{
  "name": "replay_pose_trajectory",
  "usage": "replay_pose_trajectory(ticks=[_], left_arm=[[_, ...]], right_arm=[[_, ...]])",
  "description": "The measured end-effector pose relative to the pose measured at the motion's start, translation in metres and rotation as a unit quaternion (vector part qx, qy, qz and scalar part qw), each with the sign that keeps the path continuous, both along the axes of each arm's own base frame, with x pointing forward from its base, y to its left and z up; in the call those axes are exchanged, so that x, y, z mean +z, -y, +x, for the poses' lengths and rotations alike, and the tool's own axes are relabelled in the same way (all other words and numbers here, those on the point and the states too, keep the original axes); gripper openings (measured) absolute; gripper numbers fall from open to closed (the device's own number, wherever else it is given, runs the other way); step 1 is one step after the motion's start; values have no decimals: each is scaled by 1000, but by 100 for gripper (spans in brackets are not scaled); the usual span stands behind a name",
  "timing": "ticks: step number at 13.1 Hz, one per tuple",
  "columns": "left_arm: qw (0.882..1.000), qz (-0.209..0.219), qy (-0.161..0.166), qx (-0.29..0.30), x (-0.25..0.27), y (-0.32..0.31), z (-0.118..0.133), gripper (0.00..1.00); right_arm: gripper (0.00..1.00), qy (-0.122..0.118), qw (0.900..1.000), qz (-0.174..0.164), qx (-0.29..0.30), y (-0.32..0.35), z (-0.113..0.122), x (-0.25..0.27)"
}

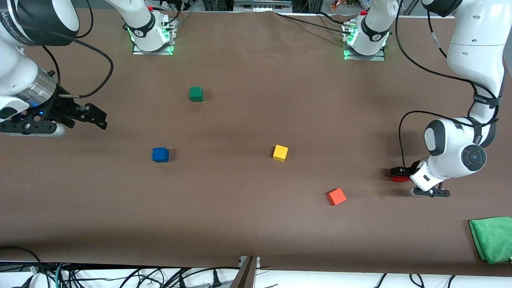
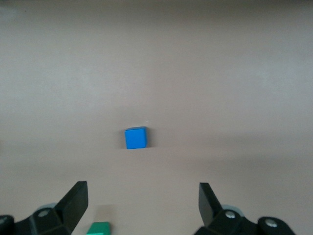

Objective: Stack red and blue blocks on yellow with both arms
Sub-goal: 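Grasp the red cube with the left gripper while the right gripper approaches, then set the red cube on the yellow cube while the right gripper lifts blue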

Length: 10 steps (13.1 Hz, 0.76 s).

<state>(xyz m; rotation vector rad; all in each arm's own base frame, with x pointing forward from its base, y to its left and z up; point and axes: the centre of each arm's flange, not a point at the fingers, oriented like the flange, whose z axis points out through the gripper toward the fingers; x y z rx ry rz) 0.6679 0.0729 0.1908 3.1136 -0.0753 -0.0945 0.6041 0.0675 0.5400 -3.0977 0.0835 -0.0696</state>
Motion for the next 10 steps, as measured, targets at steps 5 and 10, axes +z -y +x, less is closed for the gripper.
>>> replay_pose_trajectory(ticks=[5, 10], left_arm=[[1000, -2, -6, -3, -4, 3, -5, 59], [999, -24, 9, -38, 32, 53, 3, 56]], right_arm=[[100, -48, 998, -1, 44, 18, 34, -95], [100, -61, 996, 37, 61, -8, 51, -162]])
